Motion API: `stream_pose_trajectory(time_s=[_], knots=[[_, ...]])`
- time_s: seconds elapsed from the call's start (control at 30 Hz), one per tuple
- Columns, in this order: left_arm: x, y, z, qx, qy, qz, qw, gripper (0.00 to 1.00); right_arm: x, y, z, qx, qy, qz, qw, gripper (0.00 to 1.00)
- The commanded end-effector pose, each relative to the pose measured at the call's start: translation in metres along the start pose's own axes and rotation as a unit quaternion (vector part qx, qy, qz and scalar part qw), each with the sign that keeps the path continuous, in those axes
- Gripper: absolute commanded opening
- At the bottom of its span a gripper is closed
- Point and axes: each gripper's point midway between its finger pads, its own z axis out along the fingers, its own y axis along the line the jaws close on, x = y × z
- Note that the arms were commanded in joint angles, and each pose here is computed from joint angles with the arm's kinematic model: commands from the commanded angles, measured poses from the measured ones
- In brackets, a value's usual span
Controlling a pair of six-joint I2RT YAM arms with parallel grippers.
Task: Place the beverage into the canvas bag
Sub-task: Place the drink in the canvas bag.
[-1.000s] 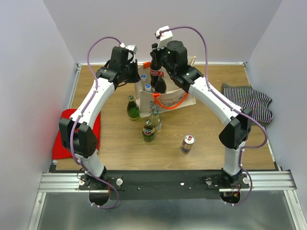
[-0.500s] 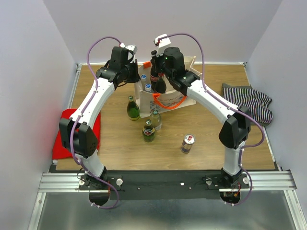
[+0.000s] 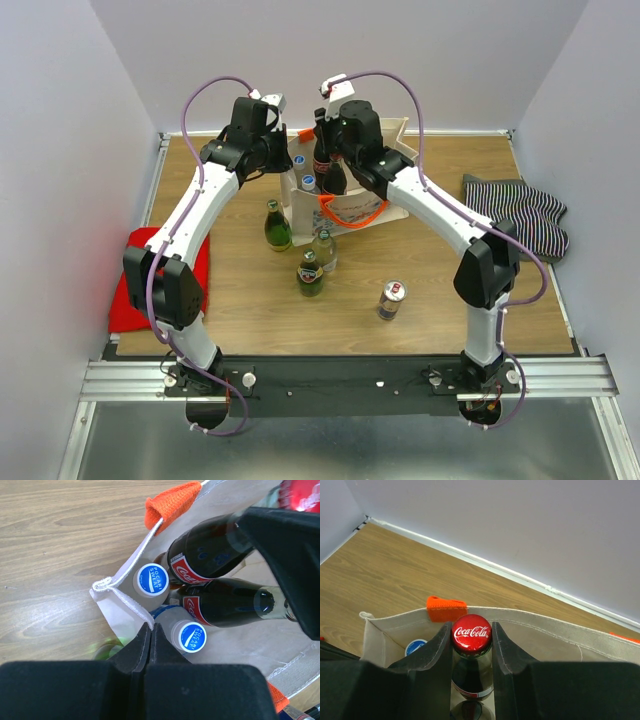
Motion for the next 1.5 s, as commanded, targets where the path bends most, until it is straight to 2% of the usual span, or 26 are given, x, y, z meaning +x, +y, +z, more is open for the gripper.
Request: stream_pose_trajectory(time_s=[0.0, 0.8, 0.93, 1.03, 1.2, 1.3, 1.47], knots=[[0.002, 0.001, -0.003, -0.003, 0.005, 0.01, 1.0, 0.0, -0.046, 0.007, -0.003, -0.015, -0.068, 0.047, 0.996, 0.01], [0.004, 0.004, 0.0, -0.007, 0.005, 0.01, 1.0, 0.0, -0.023, 0.015, -0.01, -0.034, 0.003, 0.052, 0.998, 0.01], [0.004, 0.005, -0.001, -0.011, 0.004, 0.011, 1.0, 0.0, -0.024, 0.015, -0.011, -0.029, 0.025, 0.063, 0.997, 0.01], [0.003, 0.006, -0.001, -0.013, 0.001, 0.012, 1.0, 0.0, -0.011, 0.02, -0.011, -0.038, 0.065, 0.068, 0.995, 0.01], [0.002, 0.005, 0.0, -0.01, 0.0, 0.011, 1.0, 0.0, -0.01, 0.022, -0.013, -0.043, 0.08, 0.074, 0.993, 0.01], [0.0, 0.005, -0.001, -0.011, -0.001, 0.012, 1.0, 0.0, -0.009, 0.024, -0.012, -0.042, 0.085, 0.075, 0.993, 0.02], [0.0, 0.005, -0.001, -0.011, -0.001, 0.013, 1.0, 0.0, -0.009, 0.024, -0.011, -0.043, 0.093, 0.075, 0.992, 0.12]])
